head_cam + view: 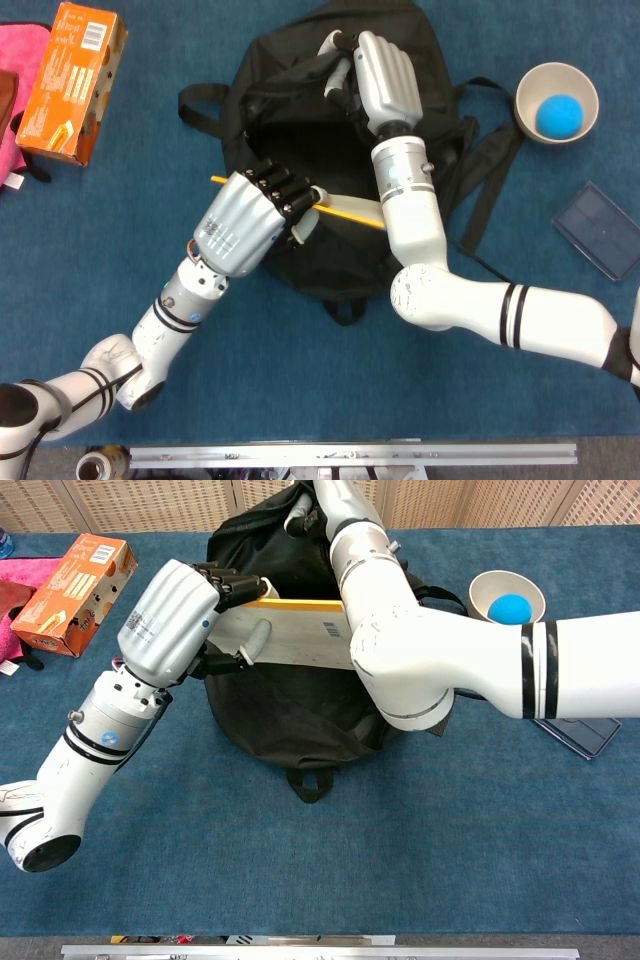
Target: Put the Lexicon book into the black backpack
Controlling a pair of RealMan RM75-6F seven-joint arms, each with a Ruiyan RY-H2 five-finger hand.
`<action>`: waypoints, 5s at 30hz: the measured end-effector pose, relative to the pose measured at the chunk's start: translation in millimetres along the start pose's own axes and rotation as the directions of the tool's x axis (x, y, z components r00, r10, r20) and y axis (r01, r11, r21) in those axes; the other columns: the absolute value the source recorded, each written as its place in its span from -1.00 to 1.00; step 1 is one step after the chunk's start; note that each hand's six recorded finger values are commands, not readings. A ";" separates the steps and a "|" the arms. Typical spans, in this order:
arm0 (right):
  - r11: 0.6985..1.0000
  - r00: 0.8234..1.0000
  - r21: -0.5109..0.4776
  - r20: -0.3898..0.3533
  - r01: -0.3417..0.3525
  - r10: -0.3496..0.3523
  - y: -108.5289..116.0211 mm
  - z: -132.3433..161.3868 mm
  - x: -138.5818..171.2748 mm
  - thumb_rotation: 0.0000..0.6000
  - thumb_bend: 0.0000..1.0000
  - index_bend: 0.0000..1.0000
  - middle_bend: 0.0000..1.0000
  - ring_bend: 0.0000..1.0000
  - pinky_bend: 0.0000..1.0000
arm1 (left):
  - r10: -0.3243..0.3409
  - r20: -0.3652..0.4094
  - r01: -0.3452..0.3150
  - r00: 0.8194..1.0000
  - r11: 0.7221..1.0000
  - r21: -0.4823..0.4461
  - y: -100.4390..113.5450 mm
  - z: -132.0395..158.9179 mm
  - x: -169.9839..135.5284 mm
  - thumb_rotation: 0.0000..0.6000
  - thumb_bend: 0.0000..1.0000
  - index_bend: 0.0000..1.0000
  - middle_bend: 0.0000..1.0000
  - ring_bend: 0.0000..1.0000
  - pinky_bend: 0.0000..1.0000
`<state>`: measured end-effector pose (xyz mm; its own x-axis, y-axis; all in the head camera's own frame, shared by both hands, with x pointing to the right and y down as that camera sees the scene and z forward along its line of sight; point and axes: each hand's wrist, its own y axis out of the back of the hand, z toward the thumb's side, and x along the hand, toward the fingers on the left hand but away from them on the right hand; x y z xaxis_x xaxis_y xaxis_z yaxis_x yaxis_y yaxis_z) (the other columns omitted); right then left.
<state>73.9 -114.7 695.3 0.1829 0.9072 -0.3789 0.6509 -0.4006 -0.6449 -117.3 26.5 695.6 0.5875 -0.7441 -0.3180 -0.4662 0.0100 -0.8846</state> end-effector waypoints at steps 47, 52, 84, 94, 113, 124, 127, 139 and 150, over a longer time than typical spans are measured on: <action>0.965 0.995 -0.261 0.086 -0.026 0.050 17.0 12.4 -4.3 1.00 1.00 0.49 0.31 0.41 0.83 | 0.012 -0.103 -0.012 0.995 1.000 0.004 -39.7 4.7 36.1 1.00 -0.21 0.57 0.59 0.21 0.14; 0.962 0.994 -0.272 0.090 -0.027 0.054 16.4 12.0 -5.3 1.00 1.00 0.49 0.31 0.41 0.83 | 0.036 -0.114 -0.036 0.993 0.999 0.002 -38.6 5.4 43.6 1.00 -0.21 0.57 0.59 0.21 0.14; 0.965 0.992 -0.259 0.105 -0.037 0.066 18.6 2.5 -7.1 1.00 1.00 0.49 0.31 0.41 0.83 | -0.148 -0.119 0.169 0.982 0.966 0.194 -70.5 8.6 8.2 1.00 -0.28 0.02 0.27 0.06 0.11; 0.965 0.992 -0.259 0.103 -0.042 0.071 20.2 3.1 -4.2 1.00 1.00 0.49 0.31 0.41 0.83 | -0.253 -0.149 0.285 0.956 0.921 0.265 -54.9 24.8 -3.3 1.00 -0.34 -0.35 -0.21 -0.24 0.01; 0.967 0.992 -0.251 0.102 -0.043 0.071 20.2 2.5 -0.5 1.00 1.00 0.49 0.31 0.41 0.83 | -0.273 -0.183 0.321 0.945 0.881 0.348 -52.8 4.6 -12.9 1.00 -0.34 0.71 0.63 0.32 0.37; 0.959 0.991 -0.277 0.100 -0.057 0.088 13.2 6.6 1.4 1.00 1.00 0.49 0.31 0.41 0.83 | -0.189 -0.169 0.236 0.967 0.915 0.327 -58.1 3.5 6.0 1.00 -0.34 0.70 0.63 0.32 0.38; 0.956 0.991 -0.289 0.103 -0.057 0.090 13.6 7.5 1.4 1.00 1.00 0.49 0.31 0.41 0.83 | -0.172 -0.192 0.228 0.966 0.918 0.324 -60.0 1.2 13.9 1.00 -0.34 0.70 0.63 0.32 0.38; 0.928 0.990 -0.370 0.114 -0.033 0.081 25.9 9.9 -1.7 1.00 1.00 0.49 0.31 0.41 0.83 | -0.102 -0.225 0.178 0.969 0.918 0.353 -50.5 -8.7 22.6 1.00 -0.34 0.70 0.63 0.32 0.38; 0.904 0.982 -0.423 0.135 -0.061 0.129 20.3 11.0 1.0 1.00 1.00 0.49 0.31 0.41 0.83 | -0.113 -0.160 0.170 0.981 0.896 0.410 -65.2 6.4 25.7 1.00 -0.34 0.70 0.63 0.32 0.38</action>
<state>79.2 -123.3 674.5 0.1641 0.8223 -0.5449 0.8888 -0.3628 -0.2798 -67.6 11.0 742.9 0.5231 -0.8376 -0.1575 -0.0469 0.1562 -0.9866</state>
